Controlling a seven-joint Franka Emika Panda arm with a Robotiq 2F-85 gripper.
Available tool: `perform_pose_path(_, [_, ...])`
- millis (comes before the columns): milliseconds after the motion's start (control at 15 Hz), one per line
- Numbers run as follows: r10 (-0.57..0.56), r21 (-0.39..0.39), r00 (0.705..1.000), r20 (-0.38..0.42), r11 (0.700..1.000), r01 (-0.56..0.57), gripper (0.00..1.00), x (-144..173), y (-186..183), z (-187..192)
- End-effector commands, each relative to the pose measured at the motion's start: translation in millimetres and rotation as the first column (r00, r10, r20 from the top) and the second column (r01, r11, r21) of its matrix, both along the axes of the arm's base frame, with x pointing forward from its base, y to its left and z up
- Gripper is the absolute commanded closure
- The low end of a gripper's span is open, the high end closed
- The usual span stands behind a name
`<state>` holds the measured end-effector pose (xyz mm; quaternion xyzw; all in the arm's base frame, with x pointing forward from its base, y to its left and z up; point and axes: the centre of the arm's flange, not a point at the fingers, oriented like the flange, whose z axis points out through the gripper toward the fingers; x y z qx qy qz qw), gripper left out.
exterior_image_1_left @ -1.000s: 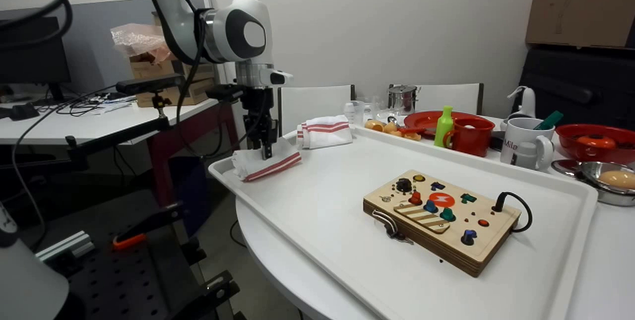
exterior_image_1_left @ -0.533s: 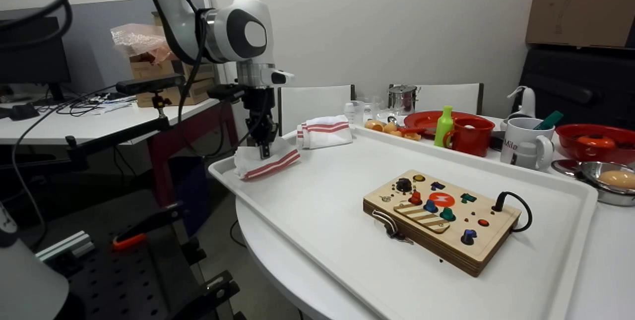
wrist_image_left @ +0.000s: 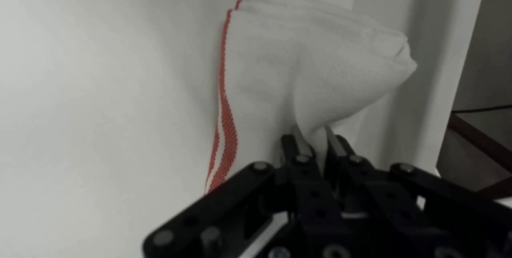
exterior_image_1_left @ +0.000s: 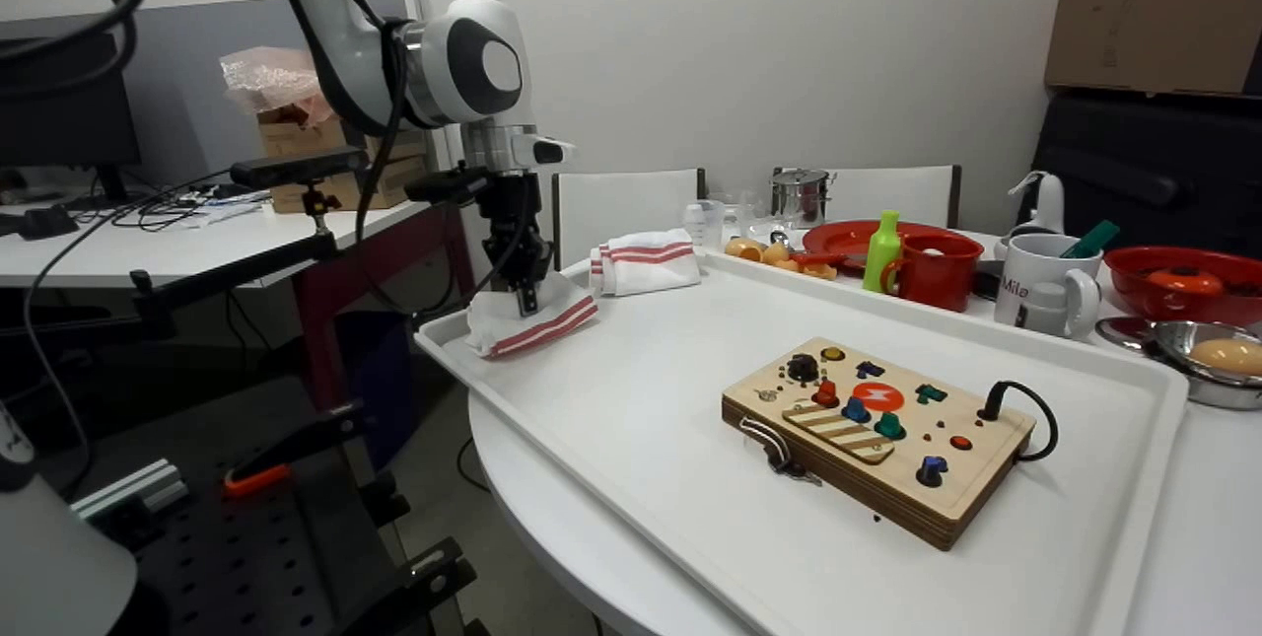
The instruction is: Wipe the table with the white towel.
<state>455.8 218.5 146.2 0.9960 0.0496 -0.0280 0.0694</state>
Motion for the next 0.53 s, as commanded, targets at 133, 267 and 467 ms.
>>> perform_pose_path(133, [0.01, 0.018, 0.999, 0.03, 1.0, -0.01, 0.97, 9, -8, -6])
perform_pose_path(267, [-0.001, 0.026, 0.999, 0.032, 1.0, 0.0, 0.97, 13, -15, -7])
perform_pose_path(467, [-0.015, 0.026, 0.999, 0.041, 1.0, 0.014, 0.97, 19, -31, -8])
